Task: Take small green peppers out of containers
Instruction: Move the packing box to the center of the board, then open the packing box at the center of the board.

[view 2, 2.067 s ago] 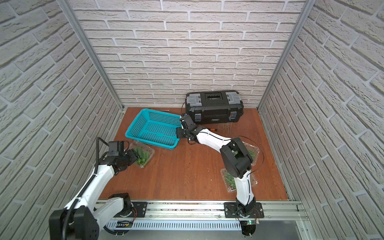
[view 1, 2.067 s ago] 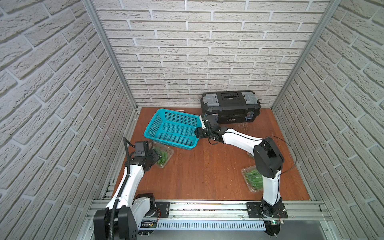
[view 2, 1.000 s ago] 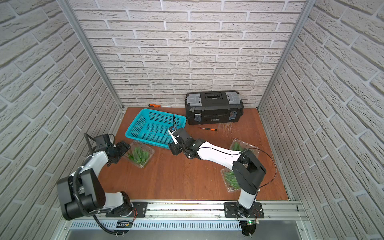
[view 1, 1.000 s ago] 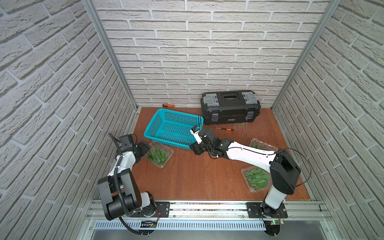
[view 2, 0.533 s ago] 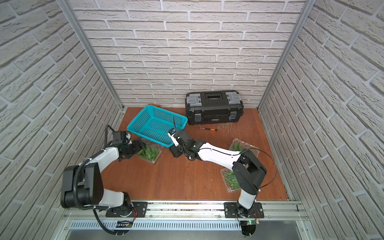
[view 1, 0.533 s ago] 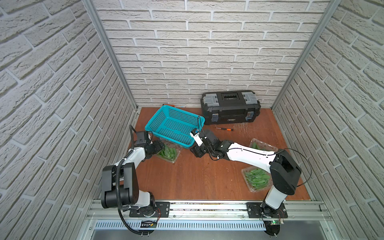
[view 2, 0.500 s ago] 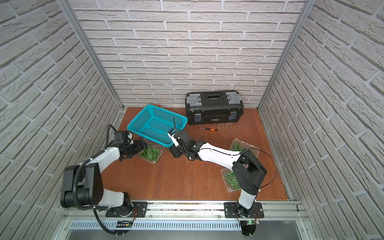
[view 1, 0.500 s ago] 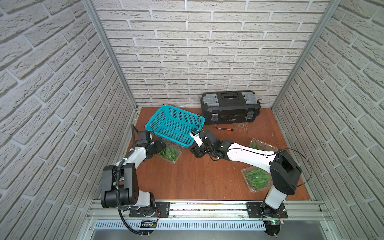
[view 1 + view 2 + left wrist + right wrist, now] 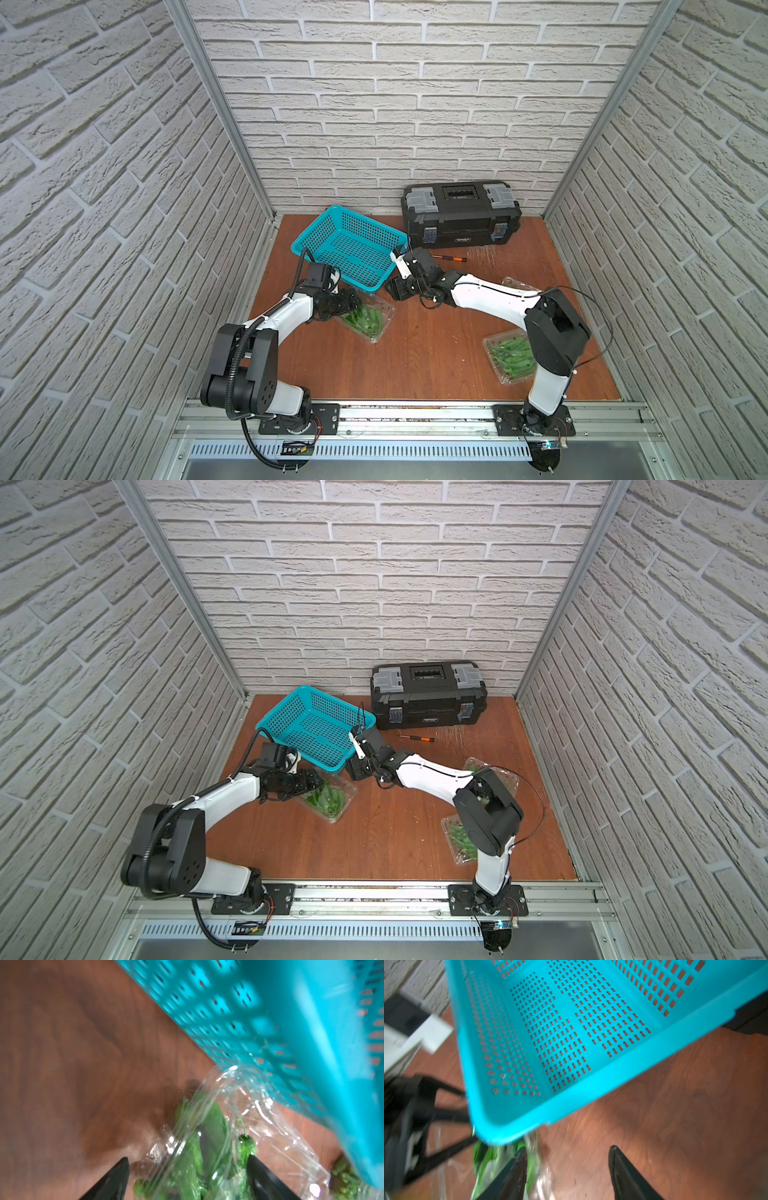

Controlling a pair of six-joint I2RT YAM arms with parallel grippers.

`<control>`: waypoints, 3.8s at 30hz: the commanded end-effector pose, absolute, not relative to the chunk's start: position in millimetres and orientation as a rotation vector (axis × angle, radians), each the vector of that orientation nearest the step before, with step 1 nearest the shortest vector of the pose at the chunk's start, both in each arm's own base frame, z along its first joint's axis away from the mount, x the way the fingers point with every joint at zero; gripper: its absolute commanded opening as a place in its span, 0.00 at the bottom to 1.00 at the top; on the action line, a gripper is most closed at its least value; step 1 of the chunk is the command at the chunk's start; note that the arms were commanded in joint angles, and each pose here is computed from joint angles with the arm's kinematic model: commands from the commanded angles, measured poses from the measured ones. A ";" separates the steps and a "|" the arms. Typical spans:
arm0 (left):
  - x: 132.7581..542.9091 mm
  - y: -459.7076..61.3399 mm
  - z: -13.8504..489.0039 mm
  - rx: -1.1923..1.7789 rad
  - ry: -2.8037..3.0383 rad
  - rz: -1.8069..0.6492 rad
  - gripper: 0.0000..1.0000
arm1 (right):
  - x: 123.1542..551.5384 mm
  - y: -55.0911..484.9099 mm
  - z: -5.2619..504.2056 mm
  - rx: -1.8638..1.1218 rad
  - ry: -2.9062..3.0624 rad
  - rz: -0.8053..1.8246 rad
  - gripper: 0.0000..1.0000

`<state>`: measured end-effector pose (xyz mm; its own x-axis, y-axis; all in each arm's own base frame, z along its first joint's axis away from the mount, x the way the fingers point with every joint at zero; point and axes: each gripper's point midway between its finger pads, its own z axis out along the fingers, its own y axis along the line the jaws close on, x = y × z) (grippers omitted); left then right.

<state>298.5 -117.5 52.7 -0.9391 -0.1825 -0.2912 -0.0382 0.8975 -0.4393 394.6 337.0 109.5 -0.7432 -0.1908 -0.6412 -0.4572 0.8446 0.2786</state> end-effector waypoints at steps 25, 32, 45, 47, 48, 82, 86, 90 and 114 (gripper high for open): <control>358.4 -250.4 68.0 0.405 2.677 -0.894 0.87 | 347.0 294.9 92.4 -0.408 2.490 0.861 0.54; 384.6 -274.9 78.4 0.431 2.653 -0.868 0.89 | 342.7 298.7 99.1 -0.407 2.484 0.924 0.40; 328.6 -240.1 91.7 0.490 2.731 -0.770 0.96 | 358.4 267.0 106.9 -0.212 2.448 0.982 0.44; 321.9 -235.1 94.9 0.492 2.741 -0.762 0.97 | 360.1 264.0 109.4 -0.195 2.435 1.007 0.45; 318.2 -233.0 95.7 0.492 2.752 -0.760 0.97 | 361.4 262.1 110.9 -0.188 2.426 1.016 0.45; 307.9 -250.1 90.0 0.509 2.902 -0.938 0.95 | 335.3 252.6 69.8 -0.200 2.583 1.025 0.39; 338.3 -264.3 98.9 0.515 2.855 -0.940 0.95 | 321.5 252.8 65.4 -0.203 2.594 1.050 0.39; 353.9 -273.5 102.1 0.536 2.832 -0.914 0.95 | 320.5 251.1 64.0 -0.194 2.593 1.043 0.39; 344.7 -298.8 127.5 0.903 2.522 -0.924 0.95 | 335.4 261.1 75.4 -0.218 2.591 1.060 0.03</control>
<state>340.9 -285.3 124.7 -0.8127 0.4036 -0.4203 0.5757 0.6676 -0.4721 330.0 255.9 52.8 -0.9527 0.0041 -0.3039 -0.2059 0.7267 0.6554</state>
